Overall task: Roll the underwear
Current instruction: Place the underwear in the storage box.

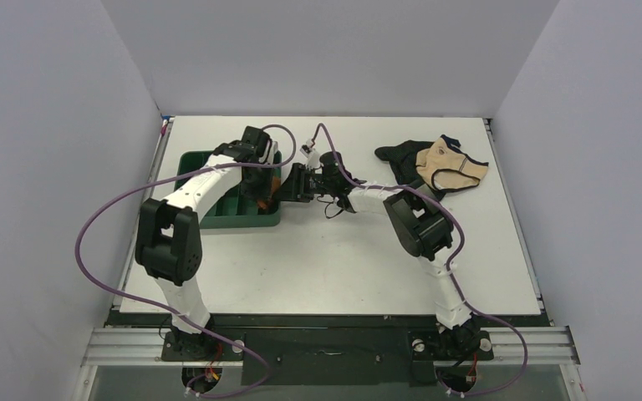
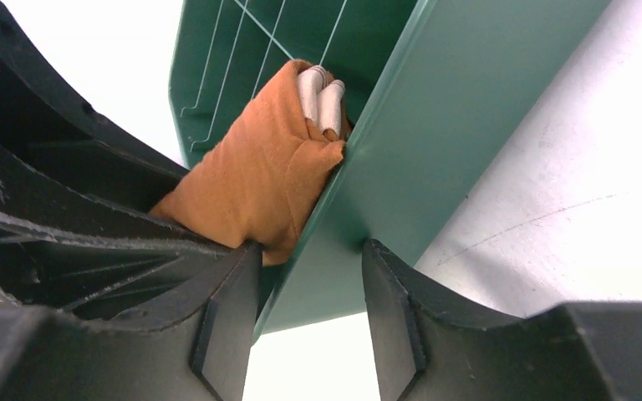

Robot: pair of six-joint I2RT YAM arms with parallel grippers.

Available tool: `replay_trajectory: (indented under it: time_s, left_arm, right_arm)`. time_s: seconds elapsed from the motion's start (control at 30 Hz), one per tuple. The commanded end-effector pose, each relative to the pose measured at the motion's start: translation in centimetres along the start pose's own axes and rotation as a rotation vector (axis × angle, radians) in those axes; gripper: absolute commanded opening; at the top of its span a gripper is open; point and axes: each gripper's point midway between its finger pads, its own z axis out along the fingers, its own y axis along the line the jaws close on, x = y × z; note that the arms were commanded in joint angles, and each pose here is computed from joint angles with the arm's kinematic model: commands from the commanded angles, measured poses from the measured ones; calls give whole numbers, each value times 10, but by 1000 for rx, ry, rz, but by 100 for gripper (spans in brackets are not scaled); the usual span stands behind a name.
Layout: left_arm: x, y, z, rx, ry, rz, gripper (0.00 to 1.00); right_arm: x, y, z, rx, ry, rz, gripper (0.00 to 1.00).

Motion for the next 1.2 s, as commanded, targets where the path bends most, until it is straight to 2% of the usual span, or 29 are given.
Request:
replay_trajectory:
  time_s: [0.0, 0.17, 0.4, 0.73, 1.03, 1.17]
  left_arm:
    - [26, -43, -5, 162, 126, 15, 0]
    - [31, -46, 0, 179, 147, 3, 0]
    - [38, -36, 16, 128, 169, -20, 0]
    - [54, -19, 44, 49, 217, -6, 0]
    - [52, -15, 56, 38, 187, 4, 0]
    - [47, -15, 52, 39, 173, 17, 11]
  right_arm:
    - [-11, 44, 6, -191, -45, -39, 45]
    - [-16, 56, 1, -254, -48, -28, 46]
    - [-20, 54, -8, -248, -54, -28, 48]
    - [-32, 28, -30, -137, -43, -128, 49]
    - [-27, -2, -55, -21, 17, -180, 49]
    - [-27, -7, -67, 12, 37, -216, 49]
